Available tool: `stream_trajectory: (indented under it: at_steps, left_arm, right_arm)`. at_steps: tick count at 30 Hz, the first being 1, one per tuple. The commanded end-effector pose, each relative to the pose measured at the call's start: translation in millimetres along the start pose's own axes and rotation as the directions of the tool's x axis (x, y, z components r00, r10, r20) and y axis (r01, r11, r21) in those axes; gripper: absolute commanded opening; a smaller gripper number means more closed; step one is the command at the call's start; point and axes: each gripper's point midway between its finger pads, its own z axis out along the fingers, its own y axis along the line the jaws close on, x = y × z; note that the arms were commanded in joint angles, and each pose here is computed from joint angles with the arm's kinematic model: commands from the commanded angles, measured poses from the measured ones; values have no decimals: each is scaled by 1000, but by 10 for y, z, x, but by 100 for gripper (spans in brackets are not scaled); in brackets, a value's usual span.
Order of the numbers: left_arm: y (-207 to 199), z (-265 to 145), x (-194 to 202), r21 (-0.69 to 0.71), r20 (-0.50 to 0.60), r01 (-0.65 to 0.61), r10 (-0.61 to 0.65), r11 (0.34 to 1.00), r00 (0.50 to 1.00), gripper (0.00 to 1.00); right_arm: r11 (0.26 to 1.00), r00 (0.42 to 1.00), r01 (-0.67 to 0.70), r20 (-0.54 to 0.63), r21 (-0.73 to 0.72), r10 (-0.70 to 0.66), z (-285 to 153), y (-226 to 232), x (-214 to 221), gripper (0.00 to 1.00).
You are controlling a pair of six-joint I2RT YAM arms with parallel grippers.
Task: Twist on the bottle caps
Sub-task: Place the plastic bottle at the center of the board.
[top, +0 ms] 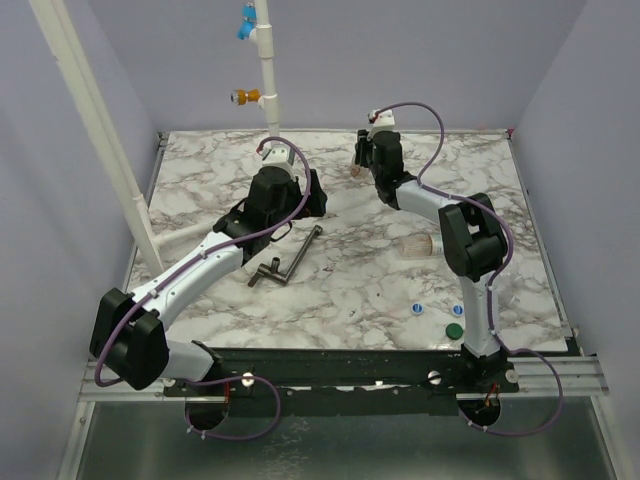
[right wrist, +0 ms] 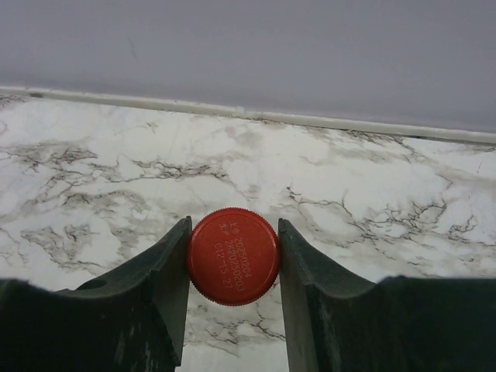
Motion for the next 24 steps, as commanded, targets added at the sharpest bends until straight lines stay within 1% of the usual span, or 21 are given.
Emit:
stream_trajectory:
  at_steps: [1, 6, 12, 24]
  left_arm:
    - [-45, 4, -41, 18, -10, -5, 5, 1000, 1000, 99]
    - [-45, 11, -36, 18, -13, -6, 6, 1000, 1000, 99]
    - [-48, 28, -25, 19, -18, -9, 9, 1000, 1000, 99]
    - [-52, 57, -22, 22, -24, -14, 14, 1000, 1000, 99]
  right_arm:
    - [999, 1000, 9, -7, 32, -9, -77, -51, 18, 47]
    - [999, 1000, 15, -13, 35, -15, -78, -60, 16, 60]
    - [999, 1000, 21, -3, 44, -21, -88, -76, -60, 69]
    - [998, 1000, 27, -13, 52, -26, -81, -89, -58, 76]
